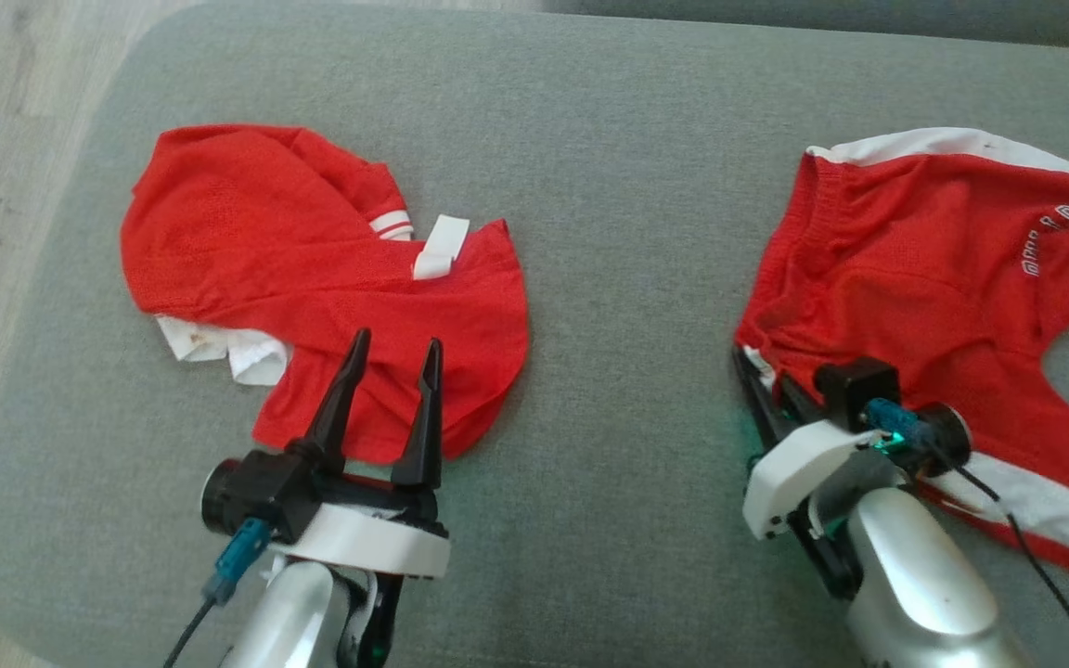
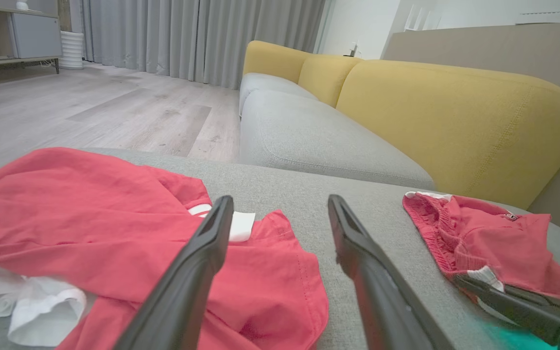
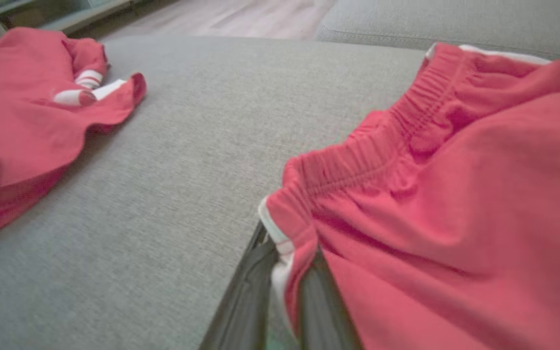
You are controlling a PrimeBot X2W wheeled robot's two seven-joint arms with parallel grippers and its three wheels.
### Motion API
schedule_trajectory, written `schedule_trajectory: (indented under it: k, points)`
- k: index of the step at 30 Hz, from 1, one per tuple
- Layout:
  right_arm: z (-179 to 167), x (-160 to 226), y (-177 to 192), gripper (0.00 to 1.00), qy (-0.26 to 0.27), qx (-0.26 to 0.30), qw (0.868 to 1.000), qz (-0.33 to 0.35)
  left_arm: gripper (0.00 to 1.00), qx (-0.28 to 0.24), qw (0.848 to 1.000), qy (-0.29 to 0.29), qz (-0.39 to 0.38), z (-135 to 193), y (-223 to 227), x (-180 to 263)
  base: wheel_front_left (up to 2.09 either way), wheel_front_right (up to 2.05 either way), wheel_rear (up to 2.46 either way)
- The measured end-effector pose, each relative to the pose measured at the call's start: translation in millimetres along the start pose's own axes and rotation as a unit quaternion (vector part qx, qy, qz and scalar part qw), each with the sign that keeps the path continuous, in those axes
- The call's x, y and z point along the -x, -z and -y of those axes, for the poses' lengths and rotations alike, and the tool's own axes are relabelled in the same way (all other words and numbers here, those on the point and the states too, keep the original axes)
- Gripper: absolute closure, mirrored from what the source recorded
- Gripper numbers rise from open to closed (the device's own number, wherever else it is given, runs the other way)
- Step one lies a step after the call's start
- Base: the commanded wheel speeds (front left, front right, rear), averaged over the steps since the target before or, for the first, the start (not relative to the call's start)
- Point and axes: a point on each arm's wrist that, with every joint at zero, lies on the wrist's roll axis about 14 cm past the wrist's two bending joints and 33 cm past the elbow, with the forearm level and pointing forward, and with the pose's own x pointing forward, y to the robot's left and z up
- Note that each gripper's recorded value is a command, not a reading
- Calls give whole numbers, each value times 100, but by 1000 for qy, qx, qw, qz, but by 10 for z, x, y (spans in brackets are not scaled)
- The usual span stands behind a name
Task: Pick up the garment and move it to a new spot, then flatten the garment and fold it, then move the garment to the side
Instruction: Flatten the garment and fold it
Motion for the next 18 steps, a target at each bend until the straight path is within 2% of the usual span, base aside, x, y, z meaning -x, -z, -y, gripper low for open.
schedule_trajectory:
  k: [9,10,18]
  points:
    - [-220,96,-246,100,-31,-30,998,44,0,-2,1000,16,13,98,-83,-56,0,0,0]
    - [-239,125,-266,0,-33,-27,998,47,0,-4,1000,22,15,135,-100,-63,0,0,0]
    - [-30,316,-578,0,4,-37,992,123,0,-10,999,45,22,282,-142,-84,0,0,0]
